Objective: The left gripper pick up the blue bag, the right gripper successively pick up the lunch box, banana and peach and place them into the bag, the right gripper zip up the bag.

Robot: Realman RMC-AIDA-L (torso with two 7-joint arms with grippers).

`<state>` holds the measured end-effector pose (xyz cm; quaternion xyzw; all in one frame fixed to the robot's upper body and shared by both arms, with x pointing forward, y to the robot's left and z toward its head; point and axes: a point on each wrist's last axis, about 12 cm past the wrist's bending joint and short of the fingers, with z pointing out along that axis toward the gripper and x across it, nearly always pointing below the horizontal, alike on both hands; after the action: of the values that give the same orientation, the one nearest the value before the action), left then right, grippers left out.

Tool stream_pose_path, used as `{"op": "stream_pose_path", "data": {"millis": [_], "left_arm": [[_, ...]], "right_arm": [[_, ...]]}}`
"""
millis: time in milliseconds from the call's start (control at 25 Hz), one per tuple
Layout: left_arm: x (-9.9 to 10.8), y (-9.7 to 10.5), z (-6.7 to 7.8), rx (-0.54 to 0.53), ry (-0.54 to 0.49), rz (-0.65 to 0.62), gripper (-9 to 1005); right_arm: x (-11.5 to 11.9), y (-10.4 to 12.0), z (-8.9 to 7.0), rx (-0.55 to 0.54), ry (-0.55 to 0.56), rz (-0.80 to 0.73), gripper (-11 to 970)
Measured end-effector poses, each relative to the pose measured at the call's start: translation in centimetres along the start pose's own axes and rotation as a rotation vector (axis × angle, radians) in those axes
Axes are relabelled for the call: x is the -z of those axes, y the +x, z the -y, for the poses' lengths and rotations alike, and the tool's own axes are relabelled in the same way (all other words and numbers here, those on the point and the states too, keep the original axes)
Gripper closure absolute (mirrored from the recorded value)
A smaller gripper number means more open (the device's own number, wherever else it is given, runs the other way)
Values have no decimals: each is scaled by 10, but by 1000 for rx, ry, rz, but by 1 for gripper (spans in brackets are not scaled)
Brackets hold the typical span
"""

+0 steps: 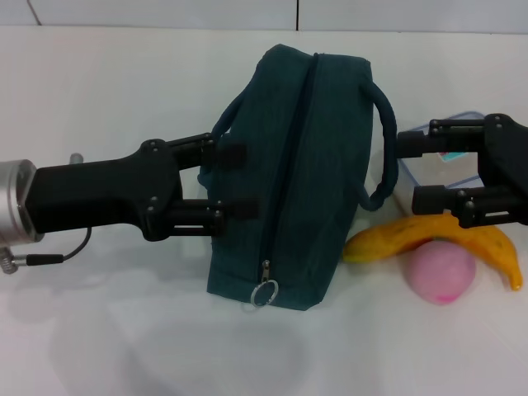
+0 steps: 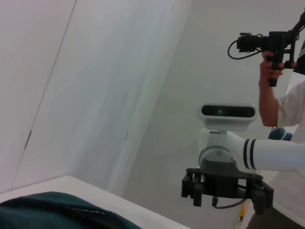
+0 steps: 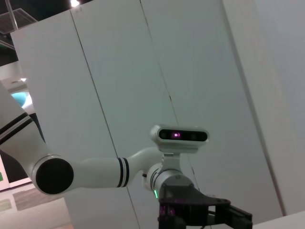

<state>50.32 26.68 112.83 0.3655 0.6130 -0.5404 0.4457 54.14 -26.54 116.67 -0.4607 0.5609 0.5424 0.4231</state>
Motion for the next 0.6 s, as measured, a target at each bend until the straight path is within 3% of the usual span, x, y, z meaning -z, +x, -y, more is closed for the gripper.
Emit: {"op": "stream_pose_path", "data": {"millis": [600], "left_arm": [[0,-9,-3,-16,-4,14,117]], "right_arm": [[-2,3,1,-1,19,-8,243]]}}
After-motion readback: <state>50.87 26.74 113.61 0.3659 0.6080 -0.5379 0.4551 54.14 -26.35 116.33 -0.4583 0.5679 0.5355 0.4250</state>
